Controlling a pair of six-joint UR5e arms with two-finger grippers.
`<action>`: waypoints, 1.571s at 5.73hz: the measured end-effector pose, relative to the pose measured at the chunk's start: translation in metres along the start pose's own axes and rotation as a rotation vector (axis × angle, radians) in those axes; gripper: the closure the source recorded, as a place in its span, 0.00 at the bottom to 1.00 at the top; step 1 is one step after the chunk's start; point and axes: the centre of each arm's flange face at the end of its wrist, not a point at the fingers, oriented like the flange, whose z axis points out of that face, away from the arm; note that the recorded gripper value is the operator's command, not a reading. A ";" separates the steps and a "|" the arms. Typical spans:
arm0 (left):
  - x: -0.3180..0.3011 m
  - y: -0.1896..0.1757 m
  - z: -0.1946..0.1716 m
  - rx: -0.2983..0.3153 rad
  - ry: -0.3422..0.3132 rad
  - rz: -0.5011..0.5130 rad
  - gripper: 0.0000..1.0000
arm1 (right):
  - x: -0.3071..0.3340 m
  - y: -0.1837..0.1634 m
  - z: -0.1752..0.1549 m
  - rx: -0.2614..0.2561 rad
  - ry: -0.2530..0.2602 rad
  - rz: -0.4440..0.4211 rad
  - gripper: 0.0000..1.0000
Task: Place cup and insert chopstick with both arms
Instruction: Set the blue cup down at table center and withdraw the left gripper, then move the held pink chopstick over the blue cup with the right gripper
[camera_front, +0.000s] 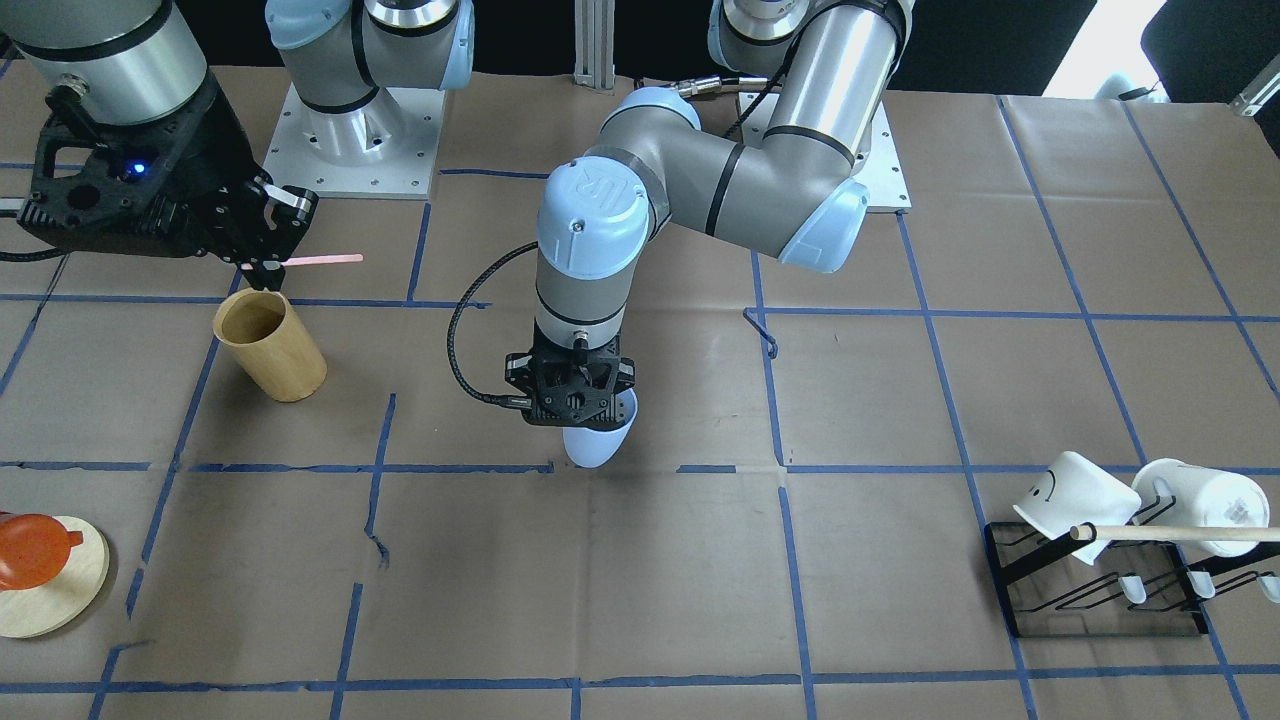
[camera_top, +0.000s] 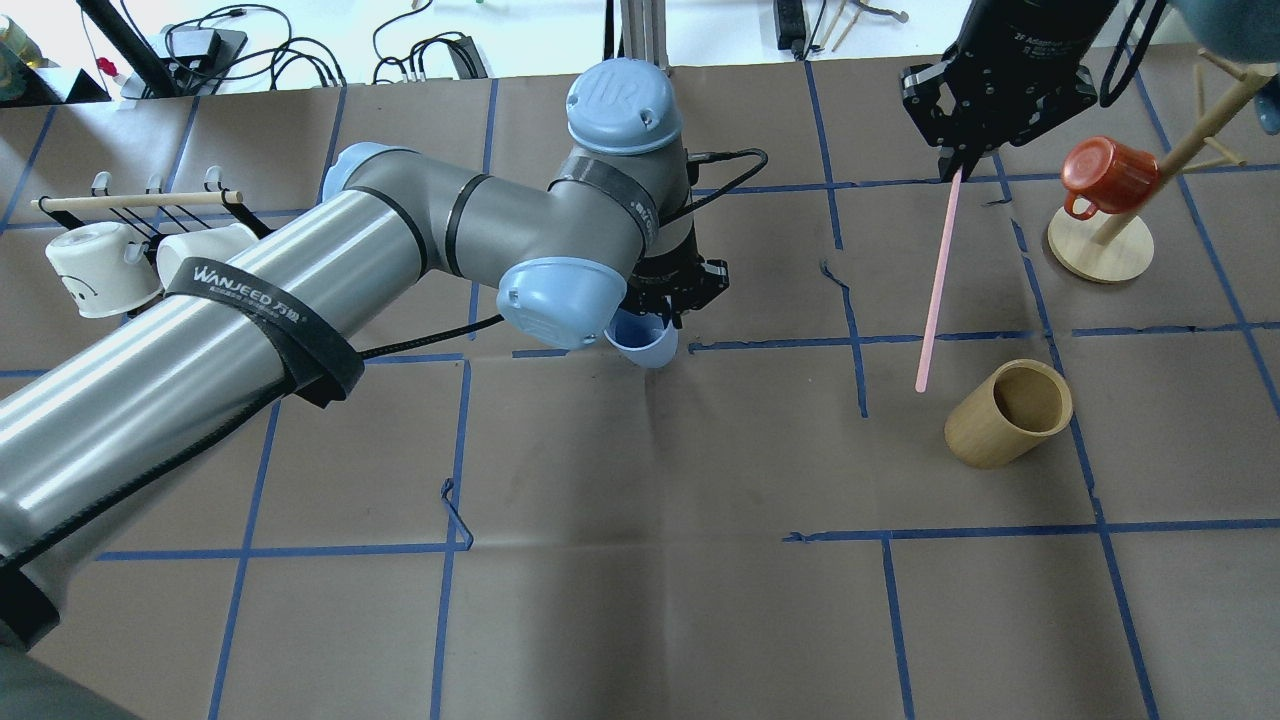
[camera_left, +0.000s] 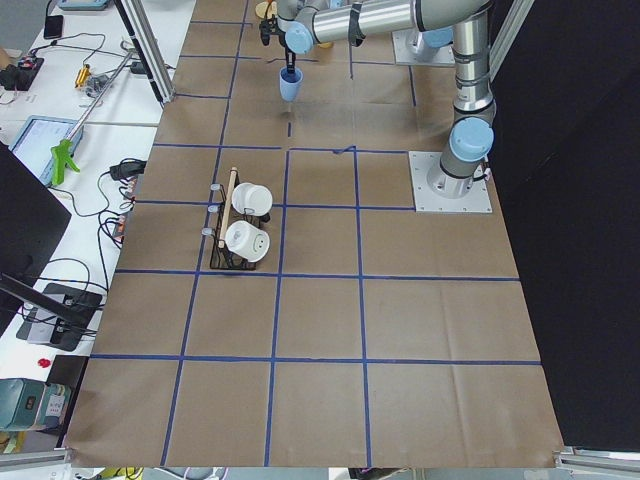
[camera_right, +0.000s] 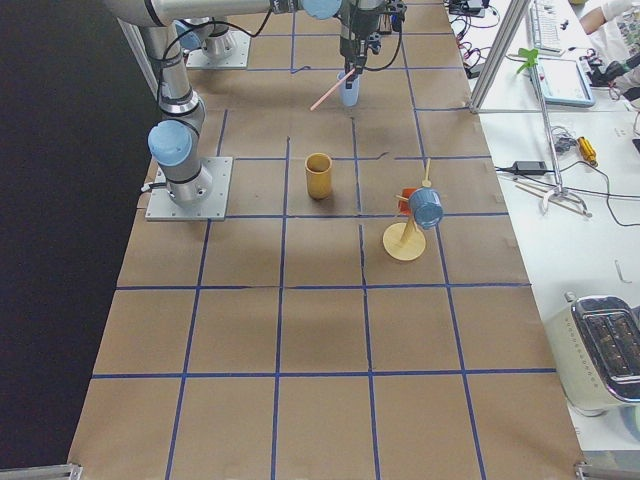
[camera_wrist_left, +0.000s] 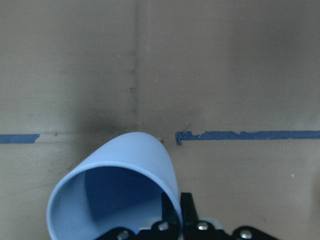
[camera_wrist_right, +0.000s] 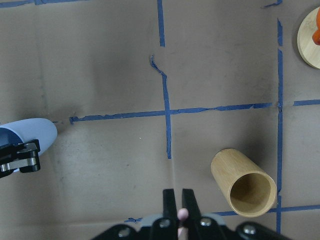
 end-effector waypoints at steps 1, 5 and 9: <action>0.002 0.003 0.003 -0.005 -0.002 0.006 0.01 | 0.000 0.000 0.001 0.000 0.000 -0.001 0.92; -0.075 -0.027 -0.119 0.059 -0.009 -0.069 0.02 | 0.000 0.000 0.002 -0.002 0.000 -0.004 0.93; -0.178 0.008 -0.266 0.052 -0.058 0.090 0.01 | -0.068 -0.033 -0.012 0.173 -0.024 -0.013 0.94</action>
